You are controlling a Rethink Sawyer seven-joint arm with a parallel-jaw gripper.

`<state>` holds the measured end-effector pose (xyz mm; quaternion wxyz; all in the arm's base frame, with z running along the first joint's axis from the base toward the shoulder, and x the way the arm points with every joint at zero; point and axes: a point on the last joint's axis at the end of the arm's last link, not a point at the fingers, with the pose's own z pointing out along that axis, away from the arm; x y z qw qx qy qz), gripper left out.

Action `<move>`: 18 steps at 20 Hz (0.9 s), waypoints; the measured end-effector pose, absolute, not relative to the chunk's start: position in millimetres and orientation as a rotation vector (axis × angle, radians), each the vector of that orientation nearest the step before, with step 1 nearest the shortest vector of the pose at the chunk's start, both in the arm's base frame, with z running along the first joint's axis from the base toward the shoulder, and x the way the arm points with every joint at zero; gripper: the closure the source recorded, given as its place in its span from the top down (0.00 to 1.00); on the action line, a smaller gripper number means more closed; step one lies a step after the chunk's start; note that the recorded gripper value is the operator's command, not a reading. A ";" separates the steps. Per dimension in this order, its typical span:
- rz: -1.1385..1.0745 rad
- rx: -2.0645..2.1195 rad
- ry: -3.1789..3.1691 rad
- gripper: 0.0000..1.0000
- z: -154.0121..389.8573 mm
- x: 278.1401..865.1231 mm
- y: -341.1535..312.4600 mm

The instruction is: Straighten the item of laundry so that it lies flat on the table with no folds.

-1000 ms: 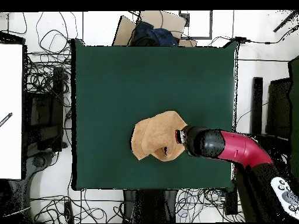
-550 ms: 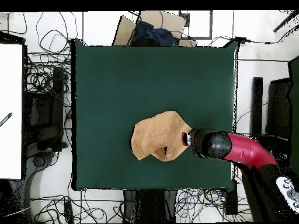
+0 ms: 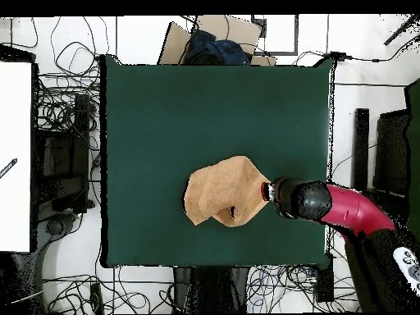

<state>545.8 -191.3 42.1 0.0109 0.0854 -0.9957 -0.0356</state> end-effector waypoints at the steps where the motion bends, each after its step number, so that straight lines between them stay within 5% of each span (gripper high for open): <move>1: -0.107 0.266 -3.109 1.00 43.3 546.8 -192.3; 18: -0.040 0.332 -3.138 1.00 62.2 568.4 -180.8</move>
